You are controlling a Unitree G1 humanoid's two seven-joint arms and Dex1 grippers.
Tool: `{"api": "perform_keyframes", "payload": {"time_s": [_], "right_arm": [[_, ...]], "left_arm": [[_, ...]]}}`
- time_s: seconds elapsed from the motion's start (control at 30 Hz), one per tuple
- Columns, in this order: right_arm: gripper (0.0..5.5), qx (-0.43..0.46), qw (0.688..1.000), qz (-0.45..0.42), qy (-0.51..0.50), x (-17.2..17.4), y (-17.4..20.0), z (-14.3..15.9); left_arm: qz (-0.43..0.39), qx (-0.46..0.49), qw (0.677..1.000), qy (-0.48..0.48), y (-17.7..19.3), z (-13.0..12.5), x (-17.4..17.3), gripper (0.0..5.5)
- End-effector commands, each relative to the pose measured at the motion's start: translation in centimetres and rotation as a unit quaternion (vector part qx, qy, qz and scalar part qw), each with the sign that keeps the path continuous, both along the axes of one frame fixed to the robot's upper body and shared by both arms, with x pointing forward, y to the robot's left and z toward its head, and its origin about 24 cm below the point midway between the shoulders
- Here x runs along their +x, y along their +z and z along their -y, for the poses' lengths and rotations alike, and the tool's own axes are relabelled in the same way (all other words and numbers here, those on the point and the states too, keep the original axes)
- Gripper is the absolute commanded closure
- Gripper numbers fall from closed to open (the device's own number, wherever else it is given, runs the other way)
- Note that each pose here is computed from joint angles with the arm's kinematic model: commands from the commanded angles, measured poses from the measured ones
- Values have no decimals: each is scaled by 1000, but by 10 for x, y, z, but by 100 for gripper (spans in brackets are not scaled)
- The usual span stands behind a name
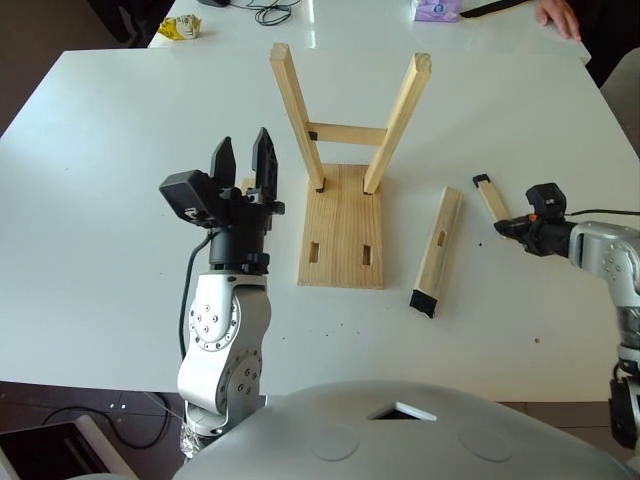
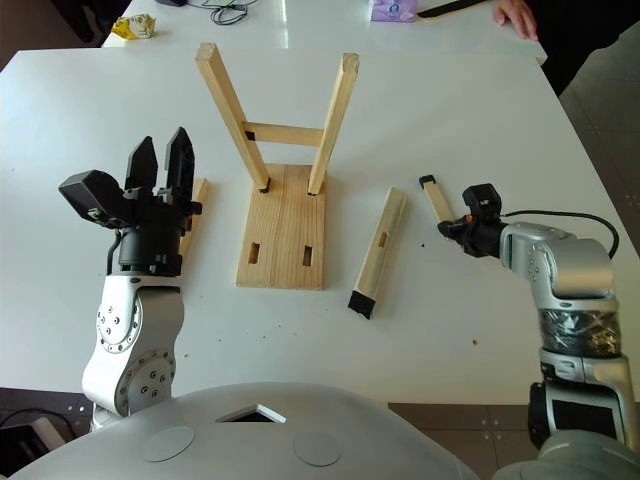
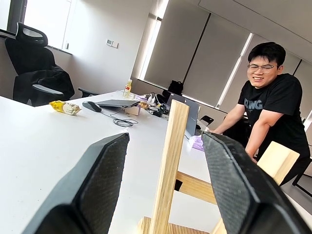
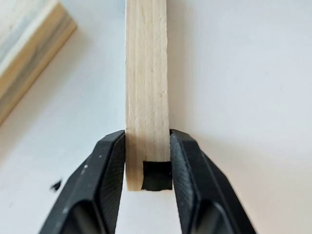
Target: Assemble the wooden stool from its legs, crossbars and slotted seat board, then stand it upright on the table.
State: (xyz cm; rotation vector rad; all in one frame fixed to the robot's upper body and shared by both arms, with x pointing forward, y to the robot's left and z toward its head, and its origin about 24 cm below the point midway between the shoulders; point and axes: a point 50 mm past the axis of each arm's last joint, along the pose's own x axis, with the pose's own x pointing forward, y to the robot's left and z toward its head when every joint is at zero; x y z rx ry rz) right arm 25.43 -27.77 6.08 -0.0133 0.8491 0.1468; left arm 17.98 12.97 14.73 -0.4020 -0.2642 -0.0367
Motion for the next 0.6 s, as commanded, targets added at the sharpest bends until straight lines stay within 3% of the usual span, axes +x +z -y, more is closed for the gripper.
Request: {"api": "perform_keyframes", "payload": {"time_s": [0.03,0.33,0.53,0.6], "right_arm": [[420,100,989,103,-31,59,37,-41],[420,195,959,202,-37,61,74,-67],[420,384,858,339,41,75,150,-98],[420,405,828,373,105,78,178,-113]], "left_arm": [[11,13,999,-32,3,-3,9,274],[16,44,995,-90,9,-13,24,274],[91,27,985,-146,39,-23,31,274],[114,16,980,-164,50,-32,35,274]]}}
